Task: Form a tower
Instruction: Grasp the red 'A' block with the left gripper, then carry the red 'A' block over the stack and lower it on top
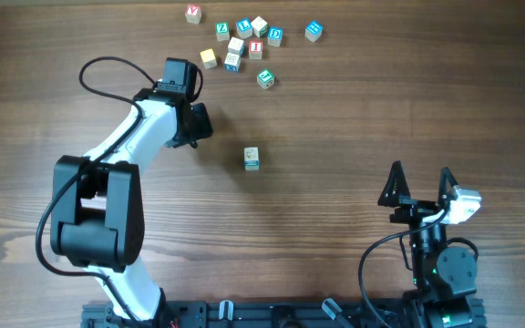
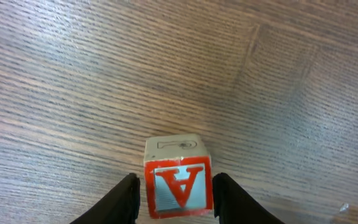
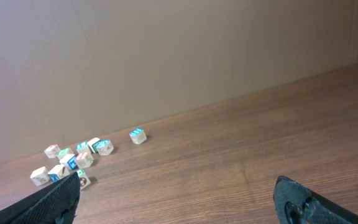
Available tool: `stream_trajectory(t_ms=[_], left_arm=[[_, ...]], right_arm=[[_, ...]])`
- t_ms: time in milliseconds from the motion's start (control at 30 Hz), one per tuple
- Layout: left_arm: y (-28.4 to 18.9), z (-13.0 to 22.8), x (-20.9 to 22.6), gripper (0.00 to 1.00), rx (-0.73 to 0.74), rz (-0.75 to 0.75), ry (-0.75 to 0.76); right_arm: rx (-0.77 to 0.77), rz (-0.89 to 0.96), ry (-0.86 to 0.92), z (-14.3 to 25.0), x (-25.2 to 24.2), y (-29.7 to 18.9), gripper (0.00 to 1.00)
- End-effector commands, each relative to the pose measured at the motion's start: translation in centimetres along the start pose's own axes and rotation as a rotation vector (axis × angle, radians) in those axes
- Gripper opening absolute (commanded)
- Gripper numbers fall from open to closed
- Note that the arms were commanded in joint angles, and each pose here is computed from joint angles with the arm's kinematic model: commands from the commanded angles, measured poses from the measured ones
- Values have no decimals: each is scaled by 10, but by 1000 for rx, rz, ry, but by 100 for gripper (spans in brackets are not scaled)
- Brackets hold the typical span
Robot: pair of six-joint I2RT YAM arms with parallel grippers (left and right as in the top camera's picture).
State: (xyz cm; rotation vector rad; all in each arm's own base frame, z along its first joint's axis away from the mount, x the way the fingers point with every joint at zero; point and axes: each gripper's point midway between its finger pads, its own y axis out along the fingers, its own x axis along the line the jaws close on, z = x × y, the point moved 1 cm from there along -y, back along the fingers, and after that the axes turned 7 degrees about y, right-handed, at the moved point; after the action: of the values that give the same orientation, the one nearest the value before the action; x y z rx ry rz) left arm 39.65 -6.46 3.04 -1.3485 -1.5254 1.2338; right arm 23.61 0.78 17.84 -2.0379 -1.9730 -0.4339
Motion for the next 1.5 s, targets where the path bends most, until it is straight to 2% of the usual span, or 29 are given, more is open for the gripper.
stream_trajectory(t_ms=[0, 67, 167, 200, 267, 400, 467, 600, 633, 667, 700, 900, 967, 1067, 1100, 1133, 1200, 1367, 1467], left_arm=[[0, -1, 5, 36, -10, -23, -8], [0, -1, 5, 37, -10, -23, -8], [0, -3, 4, 47, -21, -19, 8], [0, -4, 4, 48, -23, -22, 7], [0, -4, 6, 42, -25, -34, 7], [8, -1, 12, 37, -42, -55, 6], [7, -5, 9, 31, -60, -49, 57], [8, -4, 8, 31, -54, -42, 94], [8, -3, 7, 34, -50, -33, 111], [8, -4, 7, 43, -51, -33, 111], [8, -4, 6, 44, -54, -32, 111], [8, -7, 5, 40, -65, -28, 110], [8, -7, 6, 33, -64, -29, 110], [3, -11, 4, 30, -84, -23, 109], [0, -13, 3, 30, -92, -20, 108], [-2, -14, 3, 39, -99, -18, 108], [-1, -14, 5, 44, -98, -25, 108], [1, -14, 6, 40, -95, -32, 107], [1, -12, 6, 33, -90, -34, 108]], right_arm=[[-15, 13, -15, -3, -2, 0, 100], [-15, 13, -15, -3, -2, 0, 100], [-15, 13, -15, -3, -2, 0, 99], [-15, 13, -15, -3, -2, 0, 100], [-15, 13, -15, -3, -2, 0, 100], [-15, 13, -15, -3, -2, 0, 100], [-15, 13, -15, -3, -2, 0, 100], [-15, 13, -15, -3, -2, 0, 100], [-15, 13, -15, -3, -2, 0, 100], [-15, 13, -15, -3, -2, 0, 100], [-15, 13, -15, -3, -2, 0, 100], [-15, 13, -15, -3, -2, 0, 100], [-15, 13, -15, -3, -2, 0, 100], [-15, 13, -15, -3, -2, 0, 100], [-15, 13, -15, -3, -2, 0, 100], [-15, 13, -15, -3, -2, 0, 100], [-15, 13, -15, -3, -2, 0, 100], [-15, 13, -15, -3, -2, 0, 100], [-15, 13, -15, -3, -2, 0, 100]])
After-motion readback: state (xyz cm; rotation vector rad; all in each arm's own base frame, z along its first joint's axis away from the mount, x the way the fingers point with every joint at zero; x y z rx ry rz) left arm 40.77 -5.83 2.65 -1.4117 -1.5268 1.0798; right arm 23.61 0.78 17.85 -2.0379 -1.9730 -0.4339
